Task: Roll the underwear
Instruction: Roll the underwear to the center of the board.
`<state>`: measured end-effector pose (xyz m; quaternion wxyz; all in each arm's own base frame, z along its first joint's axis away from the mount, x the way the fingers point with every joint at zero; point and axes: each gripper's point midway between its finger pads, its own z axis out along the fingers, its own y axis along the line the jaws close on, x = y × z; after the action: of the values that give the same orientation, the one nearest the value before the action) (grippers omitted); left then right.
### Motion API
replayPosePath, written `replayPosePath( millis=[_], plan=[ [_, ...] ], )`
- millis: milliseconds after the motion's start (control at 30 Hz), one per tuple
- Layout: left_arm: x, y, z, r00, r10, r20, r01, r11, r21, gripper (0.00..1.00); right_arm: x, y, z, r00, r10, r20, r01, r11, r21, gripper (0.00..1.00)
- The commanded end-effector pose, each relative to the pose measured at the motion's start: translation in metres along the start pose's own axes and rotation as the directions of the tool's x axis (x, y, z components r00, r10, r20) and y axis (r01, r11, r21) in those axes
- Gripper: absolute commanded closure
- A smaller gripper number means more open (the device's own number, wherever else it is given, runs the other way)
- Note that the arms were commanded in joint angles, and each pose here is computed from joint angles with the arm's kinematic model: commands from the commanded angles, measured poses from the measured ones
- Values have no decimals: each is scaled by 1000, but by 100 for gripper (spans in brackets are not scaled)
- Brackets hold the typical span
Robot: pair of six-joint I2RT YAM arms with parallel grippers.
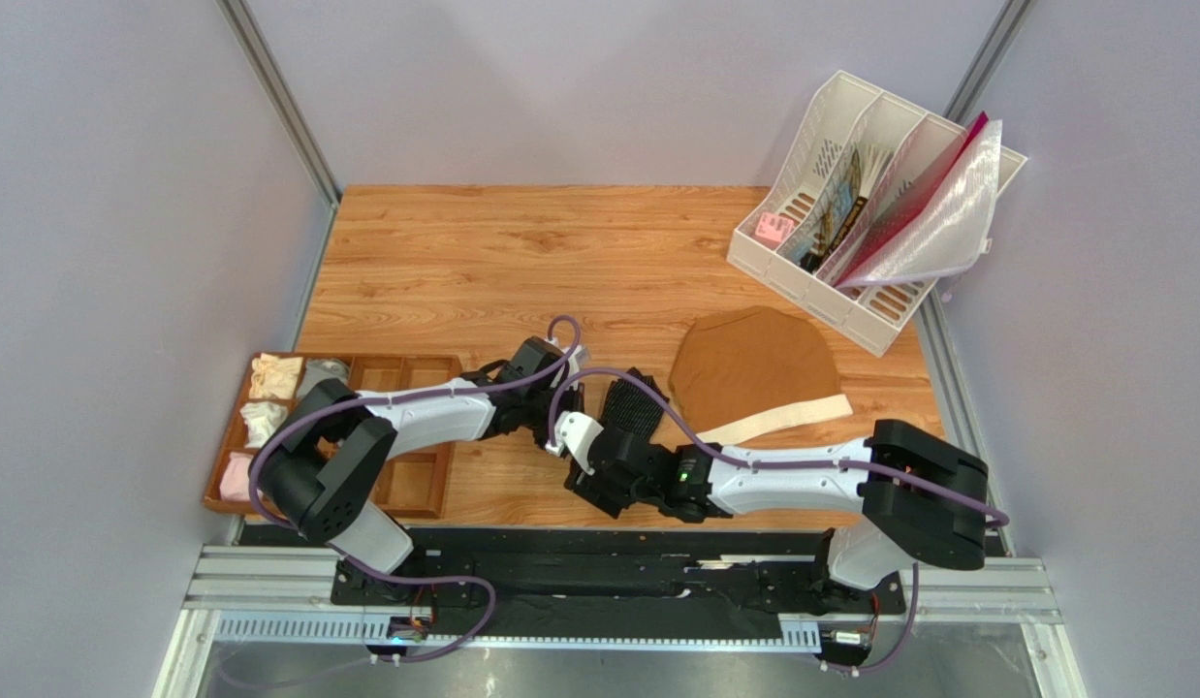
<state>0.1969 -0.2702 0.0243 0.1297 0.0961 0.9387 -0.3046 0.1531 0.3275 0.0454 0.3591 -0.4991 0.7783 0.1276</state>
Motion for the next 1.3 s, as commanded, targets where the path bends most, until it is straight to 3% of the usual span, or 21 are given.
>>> replayPosePath(
  millis=[0, 200, 300, 367, 433, 467, 533, 567, 633, 900, 1267],
  plan=[
    [15, 9, -1, 998, 6, -63, -8, 999, -39, 99, -4, -6, 7, 1000, -20, 24, 18, 998, 56, 41],
    [14, 6, -3, 998, 2, -60, -4, 1000, -25, 100, 9, -4, 15, 1000, -23, -17, 24, 998, 66, 55],
    [15, 4, -4, 998, 2, -58, -3, 1000, -19, 100, 12, -5, 18, 1000, -19, -23, 20, 997, 77, 65],
    [14, 2, -6, 998, 3, -57, -3, 1000, -3, 96, 13, -4, 19, 1000, -7, -27, 9, 997, 72, 79],
    [13, 0, -8, 999, 6, -47, -6, 1000, 15, 84, 9, 1, 17, 1000, 16, -19, -15, 999, 45, 98],
    [9, -3, -13, 1000, 12, -25, -11, 1000, 26, 61, 8, 4, 16, 999, 34, -17, -34, 999, 34, 100],
    [5, 6, -21, 1000, -4, 3, 4, 1000, 8, 45, 2, 14, 12, 997, 76, -2, -76, 997, -31, 100],
    [-4, 5, -32, 999, -2, 51, 1, 1000, 13, 29, 0, 15, 10, 995, 97, 3, -97, 994, -51, 100],
    [-15, 15, -51, 992, -19, 123, 20, 1000, -9, 20, -8, 23, 5, 988, 154, 16, -151, 981, -124, 100],
    [-12, 34, -75, 974, -22, 225, 39, 997, -70, 17, -20, 34, 1, 948, 317, 9, -299, 904, -304, 100],
    [-7, 20, -72, 947, 42, 319, -60, 997, 47, 21, -4, 5, 5, 844, 532, -65, -520, 785, -336, 100]
  ],
)
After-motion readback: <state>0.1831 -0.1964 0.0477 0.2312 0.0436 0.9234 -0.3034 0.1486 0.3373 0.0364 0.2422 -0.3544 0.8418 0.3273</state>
